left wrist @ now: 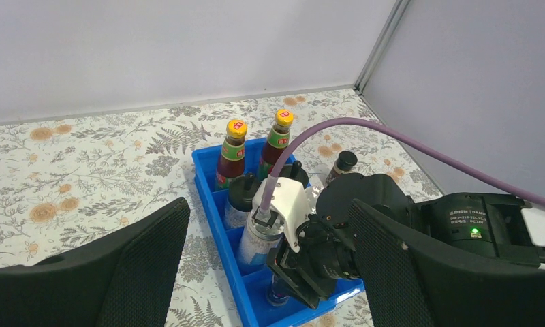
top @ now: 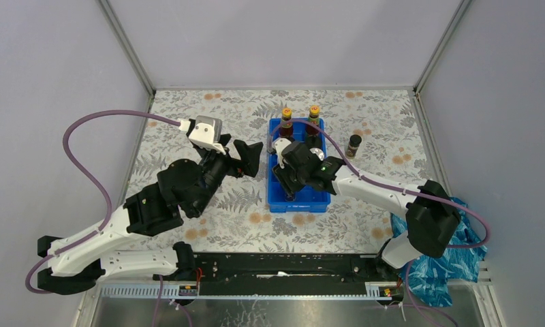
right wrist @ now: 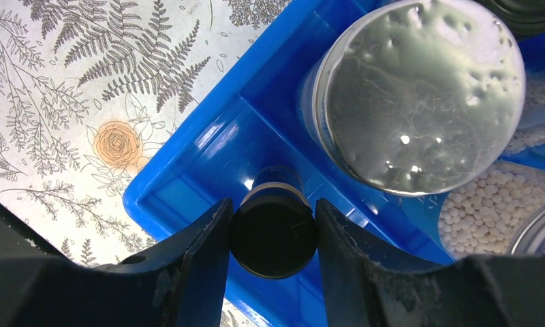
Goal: Organize the condiment bottles
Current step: Place the bottle in the storage box.
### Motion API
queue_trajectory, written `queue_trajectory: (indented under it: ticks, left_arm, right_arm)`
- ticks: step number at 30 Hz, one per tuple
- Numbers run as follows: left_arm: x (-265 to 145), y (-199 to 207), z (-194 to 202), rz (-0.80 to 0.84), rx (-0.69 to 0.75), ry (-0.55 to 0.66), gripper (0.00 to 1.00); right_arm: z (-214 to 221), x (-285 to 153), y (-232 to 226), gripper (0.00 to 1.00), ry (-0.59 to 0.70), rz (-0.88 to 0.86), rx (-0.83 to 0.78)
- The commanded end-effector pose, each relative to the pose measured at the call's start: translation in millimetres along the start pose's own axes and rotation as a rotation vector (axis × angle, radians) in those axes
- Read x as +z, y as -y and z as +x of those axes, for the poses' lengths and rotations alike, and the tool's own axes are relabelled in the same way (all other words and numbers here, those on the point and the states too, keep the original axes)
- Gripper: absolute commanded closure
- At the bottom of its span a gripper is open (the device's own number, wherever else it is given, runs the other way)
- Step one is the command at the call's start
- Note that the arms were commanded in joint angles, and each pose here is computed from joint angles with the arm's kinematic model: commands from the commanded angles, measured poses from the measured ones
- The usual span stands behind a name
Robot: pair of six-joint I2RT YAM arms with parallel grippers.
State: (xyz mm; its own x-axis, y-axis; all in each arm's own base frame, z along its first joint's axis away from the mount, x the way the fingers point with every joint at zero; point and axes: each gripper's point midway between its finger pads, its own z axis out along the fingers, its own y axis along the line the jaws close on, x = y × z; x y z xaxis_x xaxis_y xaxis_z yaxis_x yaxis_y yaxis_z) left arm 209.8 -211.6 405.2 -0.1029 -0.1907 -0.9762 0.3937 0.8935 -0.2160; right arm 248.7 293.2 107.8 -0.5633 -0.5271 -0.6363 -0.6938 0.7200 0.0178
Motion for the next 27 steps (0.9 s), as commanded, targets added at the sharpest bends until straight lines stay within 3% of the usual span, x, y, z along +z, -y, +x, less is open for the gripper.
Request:
queue_trajectory:
  ticks: [1,26,27]
  left_arm:
    - [-3,1,-4,0.015,0.008,0.001,0.10]
    - [1,5,3,0.015,0.015,-0.022,0.10]
    - [1,5,3,0.014,0.017,-0.023,0.10]
  right_arm:
    - [-12,1,-6,1.00,0.062,-0.019,-0.004]
    - [0,6,-8,1.00,0.075,-0.029,0.014]
    - [0,6,-7,0.96,0.075,-0.026,0.015]
